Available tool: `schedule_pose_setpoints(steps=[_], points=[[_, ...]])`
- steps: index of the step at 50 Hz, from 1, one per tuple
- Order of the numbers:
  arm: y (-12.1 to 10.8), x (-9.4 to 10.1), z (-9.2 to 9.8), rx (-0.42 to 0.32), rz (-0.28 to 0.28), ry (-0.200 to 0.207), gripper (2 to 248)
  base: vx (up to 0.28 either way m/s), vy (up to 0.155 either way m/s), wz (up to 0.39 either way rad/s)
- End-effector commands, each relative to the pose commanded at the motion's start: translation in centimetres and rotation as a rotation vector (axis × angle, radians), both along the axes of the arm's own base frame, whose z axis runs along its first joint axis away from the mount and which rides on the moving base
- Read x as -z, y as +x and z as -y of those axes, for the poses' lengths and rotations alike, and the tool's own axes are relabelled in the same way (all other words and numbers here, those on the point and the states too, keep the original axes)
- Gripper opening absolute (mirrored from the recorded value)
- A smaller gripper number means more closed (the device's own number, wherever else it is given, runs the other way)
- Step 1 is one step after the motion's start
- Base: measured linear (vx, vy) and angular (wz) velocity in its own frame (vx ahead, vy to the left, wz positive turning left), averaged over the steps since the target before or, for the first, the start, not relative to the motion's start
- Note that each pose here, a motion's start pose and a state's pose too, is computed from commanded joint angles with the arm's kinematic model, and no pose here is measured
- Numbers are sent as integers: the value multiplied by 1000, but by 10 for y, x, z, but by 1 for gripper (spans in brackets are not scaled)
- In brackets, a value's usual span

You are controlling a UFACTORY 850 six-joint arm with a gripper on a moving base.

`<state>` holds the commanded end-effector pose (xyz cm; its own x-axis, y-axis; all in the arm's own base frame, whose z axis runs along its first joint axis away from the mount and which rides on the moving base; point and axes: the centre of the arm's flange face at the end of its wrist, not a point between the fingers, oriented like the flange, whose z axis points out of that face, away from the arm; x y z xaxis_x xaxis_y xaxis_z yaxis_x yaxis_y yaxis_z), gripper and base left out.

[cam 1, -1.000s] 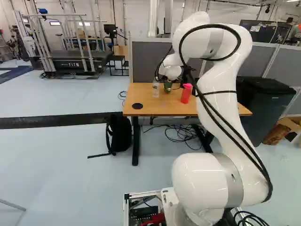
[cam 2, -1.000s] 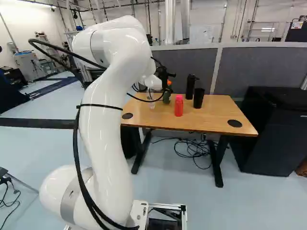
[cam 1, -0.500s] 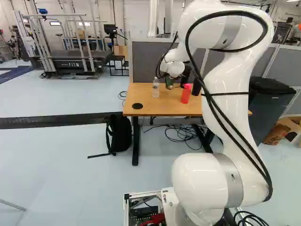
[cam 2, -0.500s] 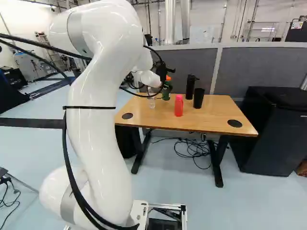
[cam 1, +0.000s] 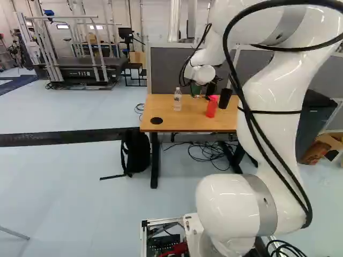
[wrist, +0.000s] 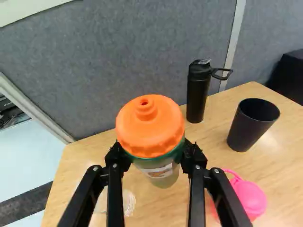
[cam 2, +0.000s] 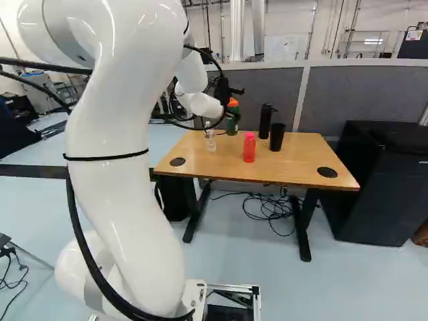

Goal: Pick up the green bottle from the table

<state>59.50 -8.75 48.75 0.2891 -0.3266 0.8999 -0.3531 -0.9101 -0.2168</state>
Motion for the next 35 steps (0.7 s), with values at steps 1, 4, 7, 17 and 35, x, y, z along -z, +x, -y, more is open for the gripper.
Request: schedule_pose_setpoints(steps=[1, 4, 7, 17, 35], points=[[-2, -1, 0, 0, 1, 0, 122, 0, 0, 0], [-9, -5, -1, 0, 5, -1, 122, 0, 0, 0], [-15, -9, -1, 1, 8, -1, 122, 0, 0, 0], [-37, -22, -4, 2, 22, -3, 122, 0, 0, 0], [-76, -44, -7, -26, 47, -39, 122, 0, 0, 0]])
